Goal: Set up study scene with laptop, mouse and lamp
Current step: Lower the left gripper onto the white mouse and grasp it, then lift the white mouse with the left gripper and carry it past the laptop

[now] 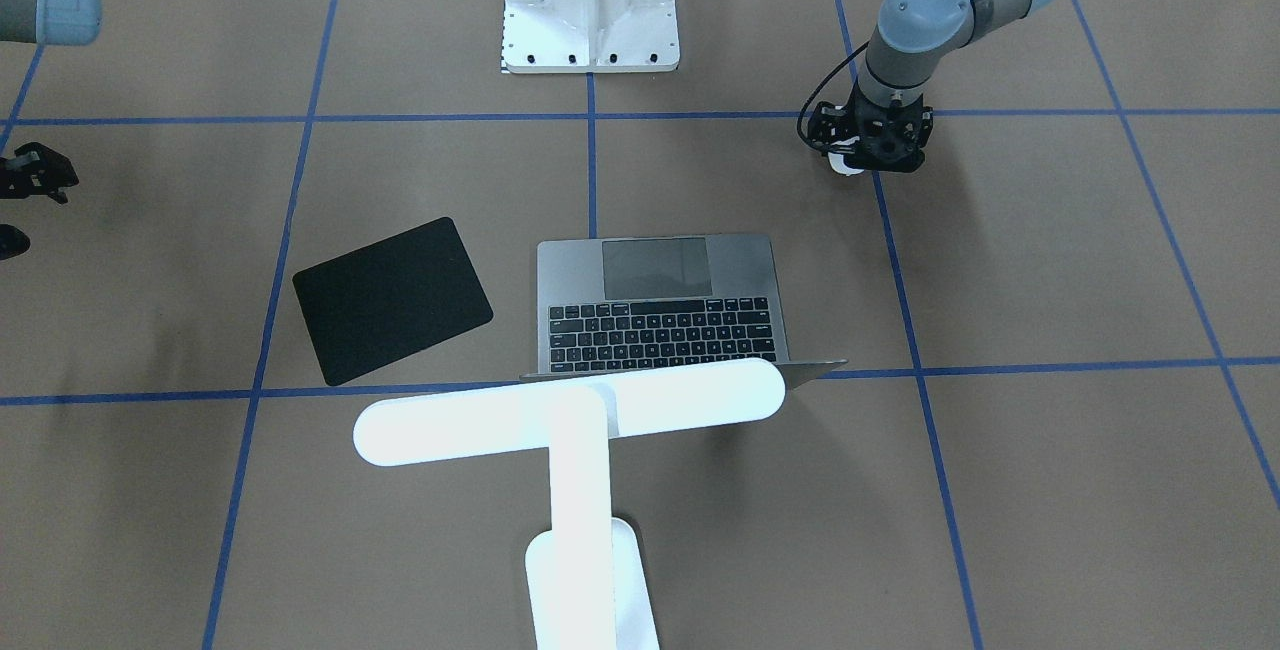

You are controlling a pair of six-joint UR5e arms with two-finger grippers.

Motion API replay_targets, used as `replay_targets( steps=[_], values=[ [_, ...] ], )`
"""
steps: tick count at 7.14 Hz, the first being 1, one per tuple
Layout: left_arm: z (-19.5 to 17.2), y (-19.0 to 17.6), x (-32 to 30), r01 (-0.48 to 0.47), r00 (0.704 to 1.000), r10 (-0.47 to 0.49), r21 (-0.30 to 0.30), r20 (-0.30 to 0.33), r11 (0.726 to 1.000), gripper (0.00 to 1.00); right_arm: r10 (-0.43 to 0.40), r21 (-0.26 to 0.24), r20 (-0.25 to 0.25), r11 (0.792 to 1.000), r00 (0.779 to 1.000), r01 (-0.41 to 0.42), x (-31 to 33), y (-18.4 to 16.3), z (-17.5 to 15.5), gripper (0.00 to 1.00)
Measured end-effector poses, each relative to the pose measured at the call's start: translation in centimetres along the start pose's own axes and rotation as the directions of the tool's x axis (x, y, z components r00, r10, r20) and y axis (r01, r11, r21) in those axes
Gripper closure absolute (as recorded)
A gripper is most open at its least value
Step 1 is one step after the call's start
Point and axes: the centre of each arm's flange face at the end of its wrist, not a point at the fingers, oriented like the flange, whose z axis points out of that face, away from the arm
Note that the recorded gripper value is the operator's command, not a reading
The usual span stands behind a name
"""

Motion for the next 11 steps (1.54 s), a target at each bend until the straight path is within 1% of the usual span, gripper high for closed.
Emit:
replay_targets(
  steps=[1, 3, 7, 8, 9, 10, 11],
  values=[
    [0.7, 0.7, -0.6, 0.004, 1.0, -0.004, -0.002, 0.0, 1.0, 0.0, 0.0, -0.001, 0.0, 1.0, 1.0, 0.0, 0.1, 0.0, 0.0, 0.0],
    [1.7, 1.8, 0.2, 0.014, 1.0, -0.014, 0.001, 0.002, 1.0, 0.0, 0.001, -0.001, 0.001, 1.0, 1.0, -0.001, 0.2, 0.0, 0.0, 0.0],
    [1.8, 2.3, 0.8, 0.015, 1.0, -0.015, 0.005, -0.001, 1.0, 0.01, 0.004, -0.002, 0.0, 1.0, 1.0, -0.004, 0.3, 0.0, 0.0, 0.0],
    [1.7, 2.4, 0.7, 0.01, 1.0, -0.01, 0.004, -0.003, 1.0, 0.06, 0.004, -0.002, 0.0, 1.0, 1.0, -0.004, 0.3, 0.0, 0.1, 0.0],
    [1.4, 2.5, 0.8, 0.005, 1.0, -0.005, 0.003, -0.008, 1.0, 0.15, 0.005, -0.001, 0.0, 1.0, 1.0, -0.005, 0.3, 0.0, 0.1, 0.0],
    [1.2, 2.6, 0.8, 0.002, 1.0, -0.002, 0.003, -0.012, 1.0, 0.28, 0.007, -0.001, 0.0, 1.0, 1.0, -0.007, 0.3, 0.0, 0.0, 0.0],
    [1.2, 2.7, 0.8, 0.002, 1.0, -0.002, 0.002, -0.012, 1.0, 0.38, 0.008, -0.001, 0.0, 1.0, 1.0, -0.008, 0.3, 0.0, 0.0, 0.0]
  ],
)
